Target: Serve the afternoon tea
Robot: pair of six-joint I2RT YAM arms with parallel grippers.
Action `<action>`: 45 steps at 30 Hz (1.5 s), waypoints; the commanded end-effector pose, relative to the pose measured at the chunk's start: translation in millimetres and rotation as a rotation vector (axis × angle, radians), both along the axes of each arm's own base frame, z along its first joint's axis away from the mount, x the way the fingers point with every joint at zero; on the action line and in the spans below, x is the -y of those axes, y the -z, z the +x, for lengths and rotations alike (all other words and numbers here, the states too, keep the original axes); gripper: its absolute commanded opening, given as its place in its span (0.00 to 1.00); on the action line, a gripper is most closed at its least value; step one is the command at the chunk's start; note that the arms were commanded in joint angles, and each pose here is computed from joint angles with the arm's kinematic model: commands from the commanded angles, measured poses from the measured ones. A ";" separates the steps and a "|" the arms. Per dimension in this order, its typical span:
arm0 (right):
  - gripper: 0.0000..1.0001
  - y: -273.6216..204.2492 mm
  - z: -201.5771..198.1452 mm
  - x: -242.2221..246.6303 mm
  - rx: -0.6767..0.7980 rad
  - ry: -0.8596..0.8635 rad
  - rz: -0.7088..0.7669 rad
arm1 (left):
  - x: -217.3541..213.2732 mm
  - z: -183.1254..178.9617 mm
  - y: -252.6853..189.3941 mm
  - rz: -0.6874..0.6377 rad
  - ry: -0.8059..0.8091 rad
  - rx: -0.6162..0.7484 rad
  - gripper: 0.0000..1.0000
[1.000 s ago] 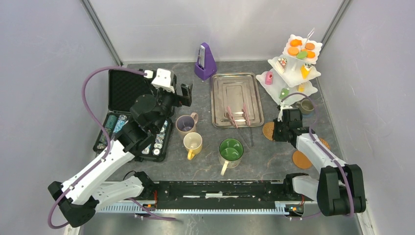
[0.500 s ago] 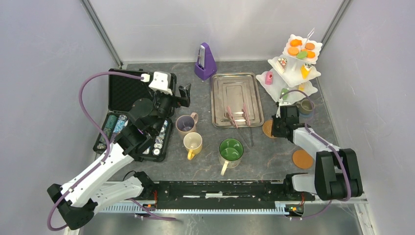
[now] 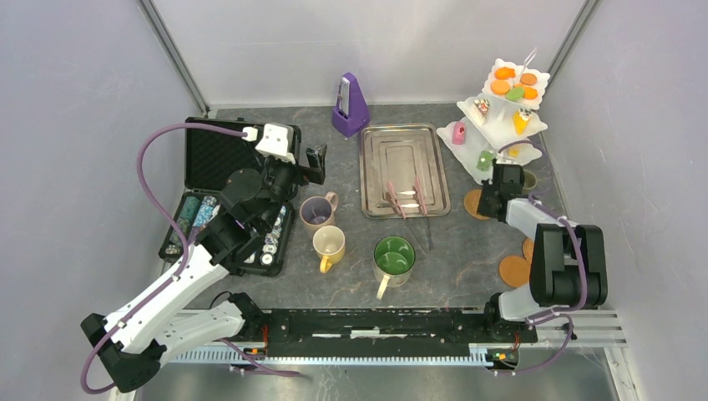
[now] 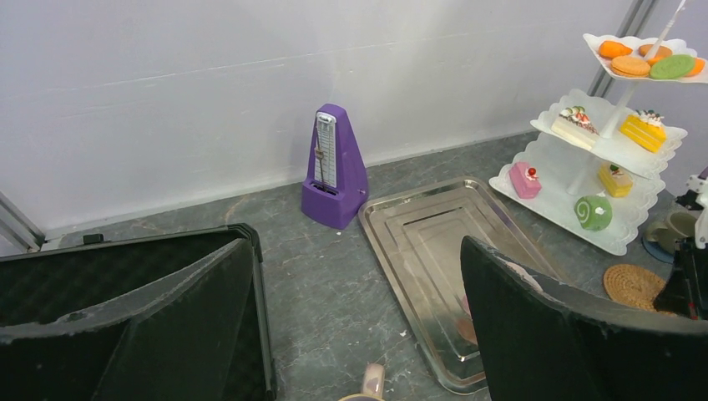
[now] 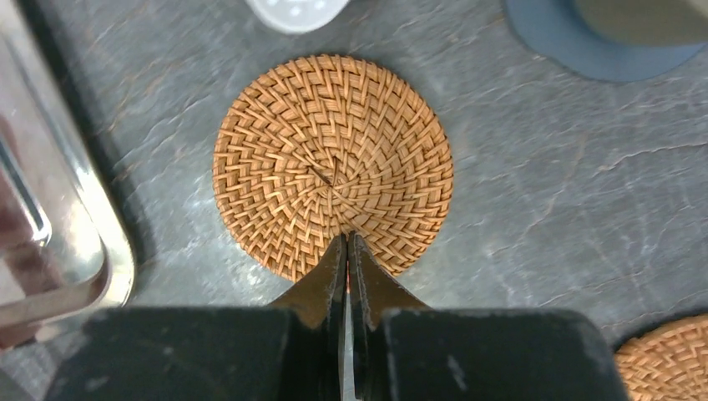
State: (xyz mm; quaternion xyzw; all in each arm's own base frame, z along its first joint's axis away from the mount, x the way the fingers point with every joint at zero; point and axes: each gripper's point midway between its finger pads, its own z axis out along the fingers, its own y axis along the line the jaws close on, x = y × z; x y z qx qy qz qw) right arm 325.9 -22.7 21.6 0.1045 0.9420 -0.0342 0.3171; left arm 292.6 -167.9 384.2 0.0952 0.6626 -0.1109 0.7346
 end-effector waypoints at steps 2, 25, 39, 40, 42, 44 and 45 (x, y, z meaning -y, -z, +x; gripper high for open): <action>0.06 16.9 -5.4 26.7 -0.060 0.070 0.000 | 0.7 0.4 -13.8 -0.021 0.007 0.044 1.00; 0.06 20.4 22.7 63.0 -0.060 0.201 0.023 | -1.2 -2.7 -16.8 -0.033 0.012 0.051 1.00; 0.20 -1.4 29.3 64.3 -0.017 0.181 0.018 | 1.6 0.0 -12.9 -0.022 0.013 0.042 1.00; 0.21 2.1 27.8 64.6 -0.031 0.184 0.017 | 1.7 0.1 -12.3 -0.021 0.013 0.041 1.00; 0.22 12.7 22.1 65.3 -0.071 0.193 0.015 | 2.3 1.1 -10.3 -0.015 0.011 0.037 1.00; 0.23 21.6 15.1 66.7 -0.106 0.206 0.008 | 2.5 2.4 -8.6 -0.009 0.008 0.034 1.00; 0.23 24.2 11.0 67.0 -0.119 0.211 0.003 | 2.8 2.6 -8.1 -0.007 0.007 0.033 1.00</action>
